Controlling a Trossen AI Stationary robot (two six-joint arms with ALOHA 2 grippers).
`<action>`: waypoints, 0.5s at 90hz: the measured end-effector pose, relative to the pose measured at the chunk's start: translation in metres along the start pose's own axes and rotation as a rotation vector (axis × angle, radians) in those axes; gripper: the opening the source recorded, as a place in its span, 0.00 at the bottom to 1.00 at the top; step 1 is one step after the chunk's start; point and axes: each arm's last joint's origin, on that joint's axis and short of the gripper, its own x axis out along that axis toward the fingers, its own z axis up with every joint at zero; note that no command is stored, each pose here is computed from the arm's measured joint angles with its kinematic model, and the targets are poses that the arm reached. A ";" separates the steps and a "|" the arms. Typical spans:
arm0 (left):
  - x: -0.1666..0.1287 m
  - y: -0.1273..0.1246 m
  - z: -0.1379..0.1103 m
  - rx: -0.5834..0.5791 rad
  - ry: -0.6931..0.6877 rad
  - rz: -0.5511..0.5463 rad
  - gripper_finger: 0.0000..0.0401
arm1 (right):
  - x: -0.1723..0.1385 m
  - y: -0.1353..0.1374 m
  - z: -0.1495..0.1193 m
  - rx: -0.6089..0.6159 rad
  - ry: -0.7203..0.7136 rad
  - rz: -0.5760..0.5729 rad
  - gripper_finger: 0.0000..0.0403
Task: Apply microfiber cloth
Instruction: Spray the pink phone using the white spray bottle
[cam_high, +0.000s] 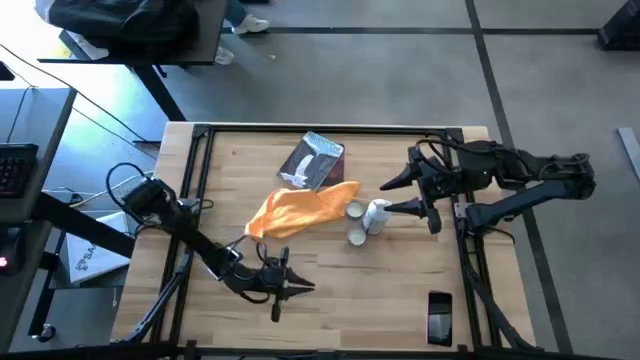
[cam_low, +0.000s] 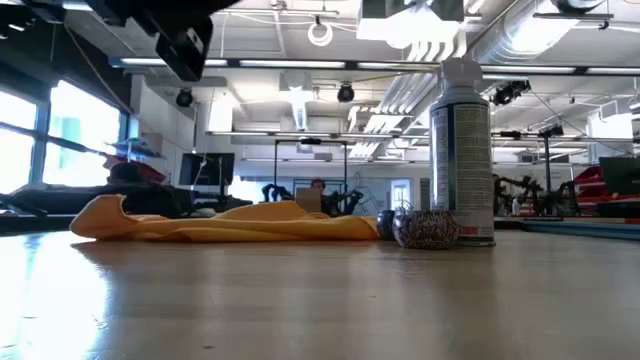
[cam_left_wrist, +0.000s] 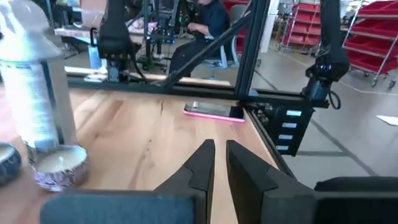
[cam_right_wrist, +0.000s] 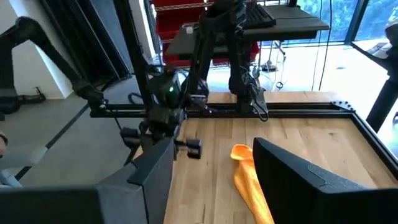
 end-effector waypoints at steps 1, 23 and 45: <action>0.002 -0.001 -0.001 0.005 0.002 0.001 0.06 | 0.000 0.000 0.000 0.002 -0.002 0.000 0.47; 0.037 -0.004 -0.023 0.046 0.044 0.009 0.06 | 0.002 0.001 0.002 0.206 -0.016 0.012 0.47; 0.048 0.005 -0.018 0.051 0.090 -0.063 0.06 | 0.034 0.041 -0.039 0.251 0.230 0.195 0.47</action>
